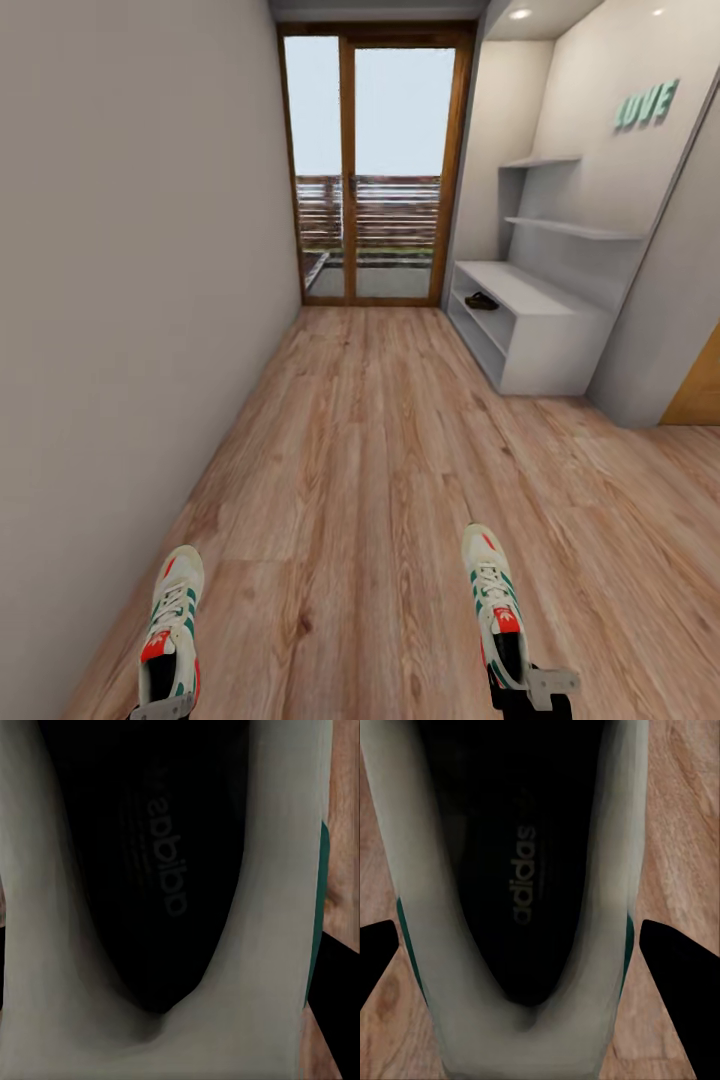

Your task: Pick up the two gym shoes and the two sandals from the corridor floor and place them onto the hallstand (shoe rack) in the corridor, making sure they are on the rack and not on the floor. Arrange them so the two gym shoes are next to each other and the two sandals are next to each other.

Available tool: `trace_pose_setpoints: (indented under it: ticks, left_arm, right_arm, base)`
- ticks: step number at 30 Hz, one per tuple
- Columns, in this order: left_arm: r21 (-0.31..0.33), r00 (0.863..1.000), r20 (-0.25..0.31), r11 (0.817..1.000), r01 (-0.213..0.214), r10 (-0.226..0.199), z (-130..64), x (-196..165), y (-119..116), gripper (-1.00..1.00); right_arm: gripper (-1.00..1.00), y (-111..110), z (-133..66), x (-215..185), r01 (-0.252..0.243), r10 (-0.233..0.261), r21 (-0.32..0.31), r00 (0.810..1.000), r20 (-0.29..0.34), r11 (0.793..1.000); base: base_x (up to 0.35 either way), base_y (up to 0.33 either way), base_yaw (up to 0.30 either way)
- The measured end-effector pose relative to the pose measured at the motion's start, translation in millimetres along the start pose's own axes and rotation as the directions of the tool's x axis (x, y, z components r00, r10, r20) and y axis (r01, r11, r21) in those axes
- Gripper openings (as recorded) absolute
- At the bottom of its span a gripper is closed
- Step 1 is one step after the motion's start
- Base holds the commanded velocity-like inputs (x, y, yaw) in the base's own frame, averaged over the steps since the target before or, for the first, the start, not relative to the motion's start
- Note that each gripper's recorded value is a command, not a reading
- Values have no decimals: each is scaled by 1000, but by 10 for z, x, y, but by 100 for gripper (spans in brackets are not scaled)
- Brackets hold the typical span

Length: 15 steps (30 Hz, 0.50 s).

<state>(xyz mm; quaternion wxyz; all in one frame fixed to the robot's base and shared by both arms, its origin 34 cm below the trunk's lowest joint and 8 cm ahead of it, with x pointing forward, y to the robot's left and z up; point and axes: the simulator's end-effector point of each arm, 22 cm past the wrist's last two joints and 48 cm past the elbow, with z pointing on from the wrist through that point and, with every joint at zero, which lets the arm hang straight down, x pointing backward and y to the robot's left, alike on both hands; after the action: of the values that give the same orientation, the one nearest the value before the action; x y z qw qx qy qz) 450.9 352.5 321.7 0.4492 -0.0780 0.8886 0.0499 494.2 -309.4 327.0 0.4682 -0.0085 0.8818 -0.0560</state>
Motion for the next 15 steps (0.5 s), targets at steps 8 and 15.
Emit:
trace_pose_setpoints:
  ticks: [8,15]
  left_arm:
    - [-2,1000,0,1000,1,-1,-1,1,4,-100]
    - [-4,1000,-1,1000,0,0,-1,3,9,-100]
  right_arm:
    - [-100,1,0,1,1,-1,0,1000,-1,1000]
    - [-100,1,0,3,1,-1,0,1000,-1,1000]
  base:
    - [325,-86,0]
    - [337,-7,0]
